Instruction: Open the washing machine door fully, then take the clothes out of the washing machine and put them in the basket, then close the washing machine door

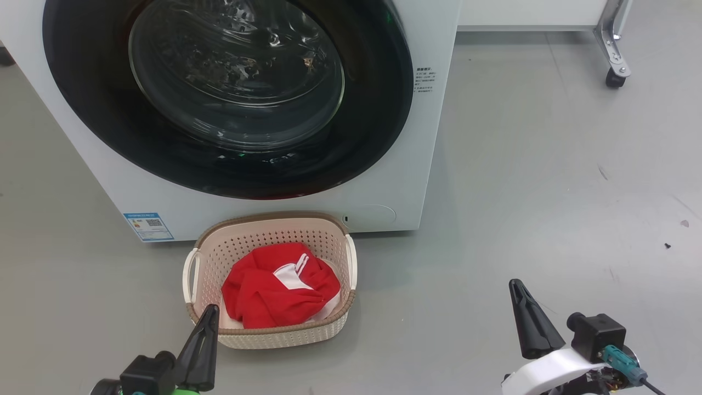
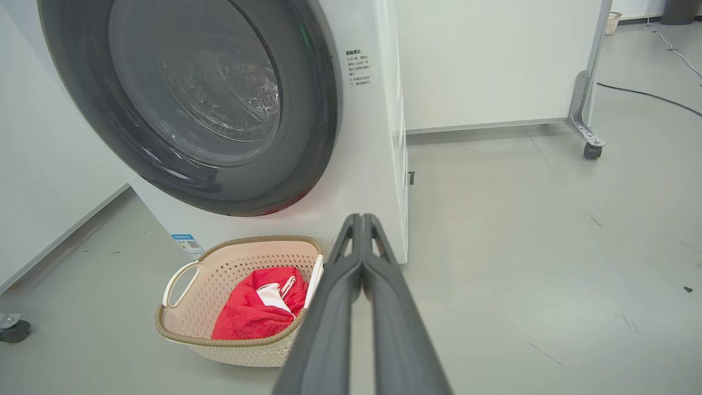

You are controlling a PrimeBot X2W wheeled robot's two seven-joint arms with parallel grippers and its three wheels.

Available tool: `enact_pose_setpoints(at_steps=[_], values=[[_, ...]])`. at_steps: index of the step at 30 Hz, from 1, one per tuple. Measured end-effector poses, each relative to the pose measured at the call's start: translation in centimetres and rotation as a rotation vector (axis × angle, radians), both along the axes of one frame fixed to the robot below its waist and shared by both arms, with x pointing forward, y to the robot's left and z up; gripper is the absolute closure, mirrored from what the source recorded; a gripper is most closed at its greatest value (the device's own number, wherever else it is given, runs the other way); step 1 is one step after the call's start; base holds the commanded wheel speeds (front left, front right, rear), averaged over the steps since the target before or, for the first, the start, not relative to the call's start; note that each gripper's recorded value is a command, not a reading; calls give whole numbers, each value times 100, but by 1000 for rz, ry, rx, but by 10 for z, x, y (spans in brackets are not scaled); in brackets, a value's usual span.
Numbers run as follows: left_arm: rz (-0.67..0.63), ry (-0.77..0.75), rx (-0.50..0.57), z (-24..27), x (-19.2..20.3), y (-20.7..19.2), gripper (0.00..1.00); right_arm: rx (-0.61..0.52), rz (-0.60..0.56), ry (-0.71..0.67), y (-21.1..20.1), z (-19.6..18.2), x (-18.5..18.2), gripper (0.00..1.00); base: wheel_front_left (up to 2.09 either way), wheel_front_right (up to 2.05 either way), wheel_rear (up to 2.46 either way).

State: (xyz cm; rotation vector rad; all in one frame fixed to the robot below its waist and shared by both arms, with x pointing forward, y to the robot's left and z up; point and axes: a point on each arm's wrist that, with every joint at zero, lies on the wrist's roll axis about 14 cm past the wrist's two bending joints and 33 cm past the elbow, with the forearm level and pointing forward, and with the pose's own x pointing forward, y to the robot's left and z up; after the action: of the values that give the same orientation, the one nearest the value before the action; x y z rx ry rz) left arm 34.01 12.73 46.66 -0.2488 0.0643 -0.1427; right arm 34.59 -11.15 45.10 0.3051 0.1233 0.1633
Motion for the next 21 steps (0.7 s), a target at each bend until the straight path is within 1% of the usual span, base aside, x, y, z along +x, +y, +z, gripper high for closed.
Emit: enact_pose_setpoints(at_steps=[8, 13, 21], values=[[24, 11, -102, 2, 1, 2, 100, 109, -37, 14, -4, 3, 0, 100, 0, 0, 0], [53, 39, -197, 1, 1, 7, 100, 195, -75, 36, -12, 3, 1, 100, 0, 0, 0], [93, 76, -302, -3, 2, 16, 100, 286, -122, 69, -22, 1, 2, 100, 0, 0, 0]])
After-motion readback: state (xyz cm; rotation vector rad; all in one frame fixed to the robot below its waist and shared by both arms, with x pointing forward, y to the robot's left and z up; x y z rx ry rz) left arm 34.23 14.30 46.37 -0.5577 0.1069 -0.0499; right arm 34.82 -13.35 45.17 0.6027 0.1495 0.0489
